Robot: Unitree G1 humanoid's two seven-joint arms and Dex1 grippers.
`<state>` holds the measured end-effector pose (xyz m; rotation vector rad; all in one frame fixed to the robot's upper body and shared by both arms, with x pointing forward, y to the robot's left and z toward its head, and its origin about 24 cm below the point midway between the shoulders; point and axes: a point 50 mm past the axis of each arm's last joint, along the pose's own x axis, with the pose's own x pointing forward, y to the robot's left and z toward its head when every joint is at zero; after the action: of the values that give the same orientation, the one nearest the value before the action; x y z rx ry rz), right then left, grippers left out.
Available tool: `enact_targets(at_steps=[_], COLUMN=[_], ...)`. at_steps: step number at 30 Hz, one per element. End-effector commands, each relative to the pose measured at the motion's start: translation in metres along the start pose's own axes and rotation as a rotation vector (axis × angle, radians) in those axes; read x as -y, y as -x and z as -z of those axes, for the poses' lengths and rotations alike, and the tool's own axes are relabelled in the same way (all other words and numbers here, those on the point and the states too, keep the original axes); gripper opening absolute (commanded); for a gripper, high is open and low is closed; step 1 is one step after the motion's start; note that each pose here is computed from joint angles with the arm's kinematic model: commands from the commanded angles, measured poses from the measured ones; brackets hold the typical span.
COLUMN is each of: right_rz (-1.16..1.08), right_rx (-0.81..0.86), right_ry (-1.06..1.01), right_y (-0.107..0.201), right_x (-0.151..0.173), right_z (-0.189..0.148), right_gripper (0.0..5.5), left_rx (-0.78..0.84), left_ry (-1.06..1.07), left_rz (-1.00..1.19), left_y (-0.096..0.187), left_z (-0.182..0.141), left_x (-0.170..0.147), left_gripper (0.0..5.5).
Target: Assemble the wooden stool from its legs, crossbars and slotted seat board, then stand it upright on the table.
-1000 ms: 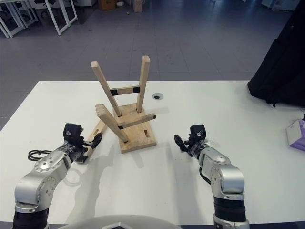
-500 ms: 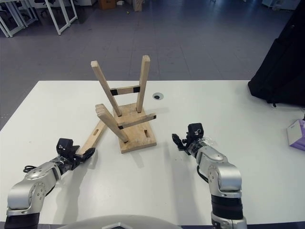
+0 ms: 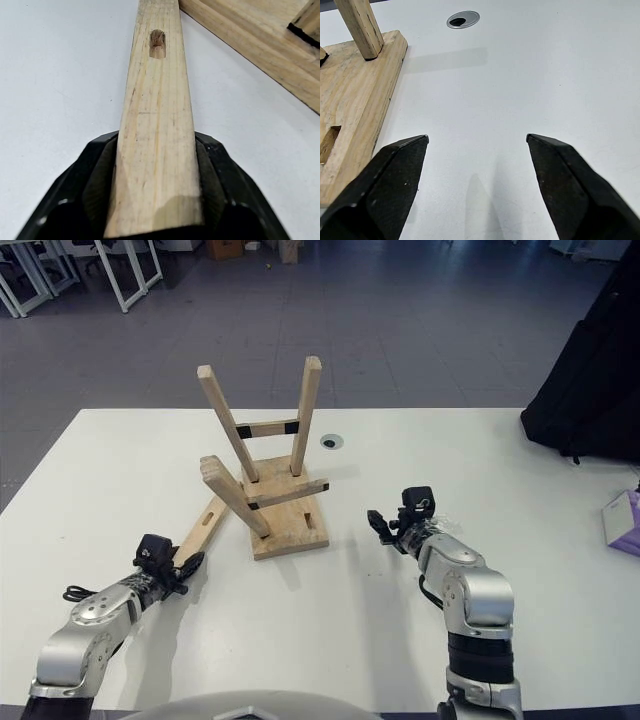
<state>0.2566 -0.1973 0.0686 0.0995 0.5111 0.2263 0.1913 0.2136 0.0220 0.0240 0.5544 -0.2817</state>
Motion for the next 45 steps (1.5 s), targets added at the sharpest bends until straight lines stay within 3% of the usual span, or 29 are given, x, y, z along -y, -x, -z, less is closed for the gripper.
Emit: enact_targets(at_steps=[1,5,7,10,13,15,21,25,29,35,45], right_rz=[0.018,-0.056,-0.165,-0.451,-0.901,-1.082,-1.217,-1.235,-1.26,-1.374,-1.495], right_rx=[0.061,0.133,0.19,0.301,0.352,0.314,0.224,0.211,0.213,0.235,0.252], right_ry=[0.003,-0.008,-0.044,-0.172,-0.266,-0.265,-0.226,-0.195,-0.172,-0.2,-0.126], right_y=[0.0,0.0,0.006,0.019,0.032,0.034,0.026,0.023,0.021,0.028,0.044], right_x=[0.005,0.002,-0.004,-0.026,-0.062,-0.083,-0.114,-0.121,-0.128,-0.133,-0.134], right_z=[-0.022,-0.053,-0.076,-0.117,-0.156,-0.168,-0.173,-0.177,-0.184,-0.194,-0.198], right_gripper=[3.62,3.62,3.62,3.62,3.62,3.62,3.62,3.62,4.38,4.43,2.56], left_rx=[0.071,0.409,0.704,0.93,0.86,0.817,0.698,0.642,0.608,0.528,0.492], left_ry=[0.092,0.056,0.066,0.159,0.192,0.224,0.247,0.205,0.182,0.172,0.286], left_rz=[-0.104,-0.171,-0.047,0.275,0.848,0.992,1.074,1.123,1.161,1.243,1.392], left_y=[0.004,0.023,0.049,0.075,0.069,0.054,0.012,0.008,0.006,0.002,0.008], left_z=[-0.001,-0.064,-0.116,-0.161,-0.192,-0.207,-0.214,-0.21,-0.209,-0.203,-0.209], left_x=[-0.016,-0.048,-0.053,-0.039,0.003,0.01,0.016,0.024,0.029,0.037,0.029], left_gripper=[2.05,2.05,2.05,2.05,2.05,2.05,2.05,2.05,2.05,2.05,2.05])
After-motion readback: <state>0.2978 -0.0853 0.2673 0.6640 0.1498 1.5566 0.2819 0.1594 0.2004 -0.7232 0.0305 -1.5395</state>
